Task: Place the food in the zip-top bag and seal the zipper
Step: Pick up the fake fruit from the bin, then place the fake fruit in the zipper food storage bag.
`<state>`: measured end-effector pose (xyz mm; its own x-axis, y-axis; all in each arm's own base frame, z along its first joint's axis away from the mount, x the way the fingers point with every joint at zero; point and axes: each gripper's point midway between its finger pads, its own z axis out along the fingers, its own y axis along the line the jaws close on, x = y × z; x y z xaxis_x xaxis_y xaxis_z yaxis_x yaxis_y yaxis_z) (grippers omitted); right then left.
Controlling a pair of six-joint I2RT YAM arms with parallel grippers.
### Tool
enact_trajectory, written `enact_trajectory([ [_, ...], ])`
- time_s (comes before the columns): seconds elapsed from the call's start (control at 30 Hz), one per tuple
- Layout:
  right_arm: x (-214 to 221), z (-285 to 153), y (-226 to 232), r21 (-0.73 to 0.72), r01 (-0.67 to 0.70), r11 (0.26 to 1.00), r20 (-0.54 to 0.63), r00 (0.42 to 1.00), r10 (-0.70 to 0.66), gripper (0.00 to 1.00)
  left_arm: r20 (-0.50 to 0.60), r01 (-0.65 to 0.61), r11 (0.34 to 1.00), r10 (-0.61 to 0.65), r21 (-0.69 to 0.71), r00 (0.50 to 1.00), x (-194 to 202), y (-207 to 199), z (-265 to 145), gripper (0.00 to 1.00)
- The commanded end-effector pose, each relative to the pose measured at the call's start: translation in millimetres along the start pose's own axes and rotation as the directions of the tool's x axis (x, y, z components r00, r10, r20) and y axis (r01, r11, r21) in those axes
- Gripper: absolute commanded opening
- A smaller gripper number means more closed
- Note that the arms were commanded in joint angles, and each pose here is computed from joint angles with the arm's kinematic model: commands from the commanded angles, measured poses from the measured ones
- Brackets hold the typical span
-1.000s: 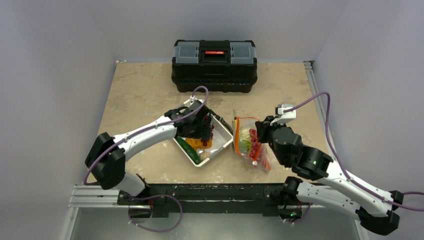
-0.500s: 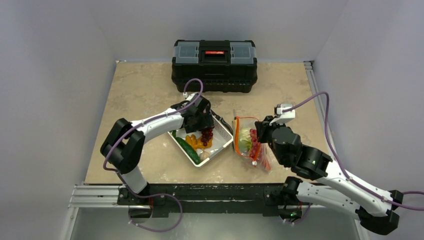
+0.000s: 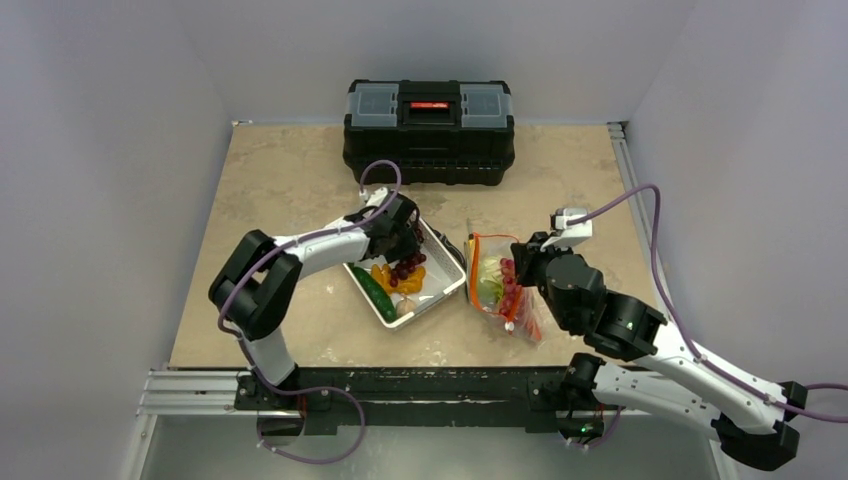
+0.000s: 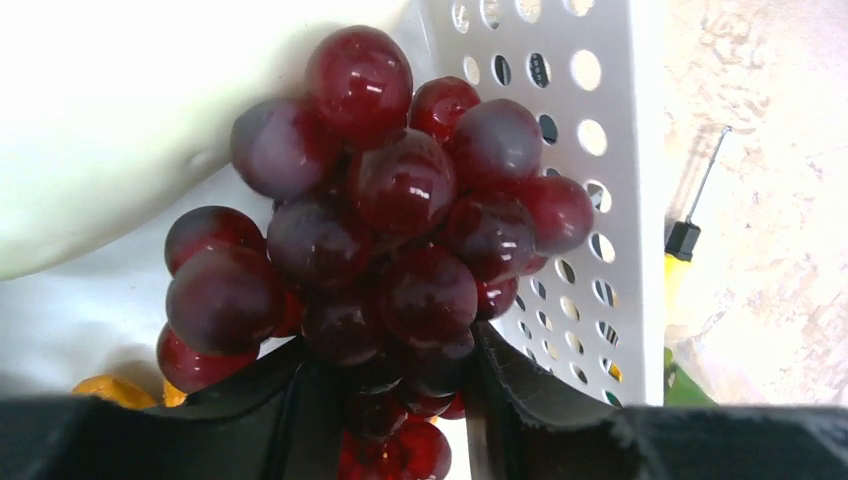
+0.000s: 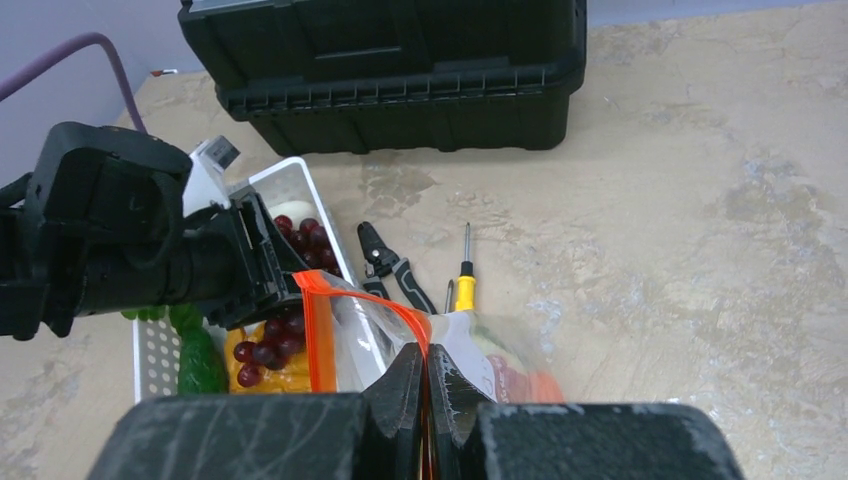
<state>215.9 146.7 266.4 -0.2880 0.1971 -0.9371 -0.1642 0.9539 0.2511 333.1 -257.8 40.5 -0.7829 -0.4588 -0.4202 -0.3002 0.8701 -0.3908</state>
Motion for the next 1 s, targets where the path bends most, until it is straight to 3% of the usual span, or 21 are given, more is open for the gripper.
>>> enact_trajectory([
  [0.0, -14.3, -3.9, -0.7, 0.002, -0.038, 0.999, 0.044, 0.998, 0.037, 0.0, 0.082, -0.04, 0.996, 0.033, 0.085, 0.996, -19.5, -9.1, -23.4, 0.33],
  [0.13, -13.9, -3.5, 0.5, -0.001, -0.038, 0.999, 0.043, 0.998, 0.038, 0.0, 0.141, -0.118, 0.98, 0.096, 0.159, 0.985, -31.1, -15.1, -57.8, 0.24],
  [0.6, -14.4, -2.1, 3.5, -0.008, -0.043, 0.999, 0.042, 0.998, 0.044, 0.0, 0.258, -0.347, 0.845, 0.258, 0.408, 0.931, -32.5, -21.8, -170.5, 0.16],
  [0.8, -14.7, -0.8, 6.9, -0.016, -0.053, 0.998, 0.043, 0.998, 0.054, 0.0, 0.171, -0.298, 0.689, 0.248, 0.66, 0.953, -7.8, -54.0, -232.0, 0.11],
  [0.97, -14.4, 1.0, 11.0, -0.028, -0.07, 0.997, 0.043, 0.997, 0.071, 0.0, 0.09, -0.162, 0.451, 0.177, 0.878, 0.98, 2.4, -94.8, -287.8, 0.1],
])
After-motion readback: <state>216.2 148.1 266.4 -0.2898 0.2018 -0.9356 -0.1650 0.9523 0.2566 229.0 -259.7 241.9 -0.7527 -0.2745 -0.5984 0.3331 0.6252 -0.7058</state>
